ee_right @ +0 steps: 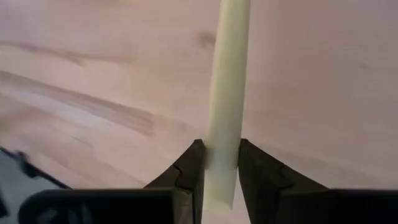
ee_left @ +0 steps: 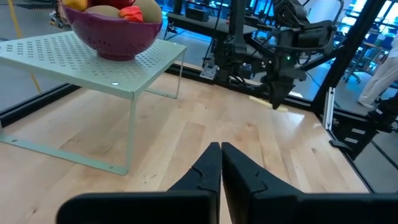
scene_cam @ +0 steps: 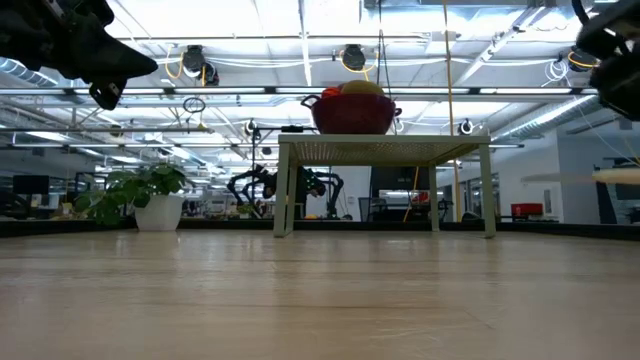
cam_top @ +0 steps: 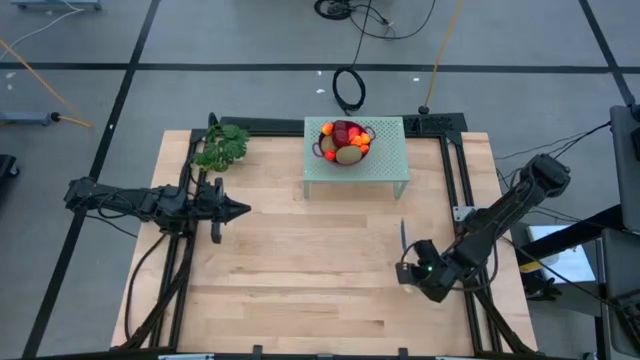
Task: Pick & Place Fruit
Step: Put the knife on the shelf
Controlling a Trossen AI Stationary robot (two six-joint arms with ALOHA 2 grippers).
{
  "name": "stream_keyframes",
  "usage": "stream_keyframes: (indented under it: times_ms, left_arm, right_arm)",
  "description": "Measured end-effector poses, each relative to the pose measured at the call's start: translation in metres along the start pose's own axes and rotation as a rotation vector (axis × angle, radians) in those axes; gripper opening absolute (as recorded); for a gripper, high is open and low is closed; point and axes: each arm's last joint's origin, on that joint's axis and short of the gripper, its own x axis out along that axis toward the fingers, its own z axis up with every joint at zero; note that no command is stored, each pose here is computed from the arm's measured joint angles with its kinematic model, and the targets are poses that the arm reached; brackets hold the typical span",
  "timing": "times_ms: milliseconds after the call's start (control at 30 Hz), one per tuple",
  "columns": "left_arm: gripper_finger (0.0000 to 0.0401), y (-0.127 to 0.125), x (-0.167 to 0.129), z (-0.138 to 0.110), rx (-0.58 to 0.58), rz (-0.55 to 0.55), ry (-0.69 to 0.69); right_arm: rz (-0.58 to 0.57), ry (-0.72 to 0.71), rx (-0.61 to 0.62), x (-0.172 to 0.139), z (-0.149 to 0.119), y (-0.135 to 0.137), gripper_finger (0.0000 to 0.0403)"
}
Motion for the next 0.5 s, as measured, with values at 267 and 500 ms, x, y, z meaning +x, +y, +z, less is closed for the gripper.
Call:
stream_keyframes:
  times_ms: [267, 500]
  left_arm:
    - [0.0006, 0.000, 0.000, 0.000, 0.006, 0.000, 0.001]
    - [0.0013, 0.000, 0.000, 0.000, 0.007, 0.001, 0.002]
  right_arm:
    - [0.140, -0.109, 0.019, -0.012, 0.007, 0.004, 0.0067]
    - [0.264, -0.224, 0.032, -0.020, 0.012, 0.007, 0.0067]
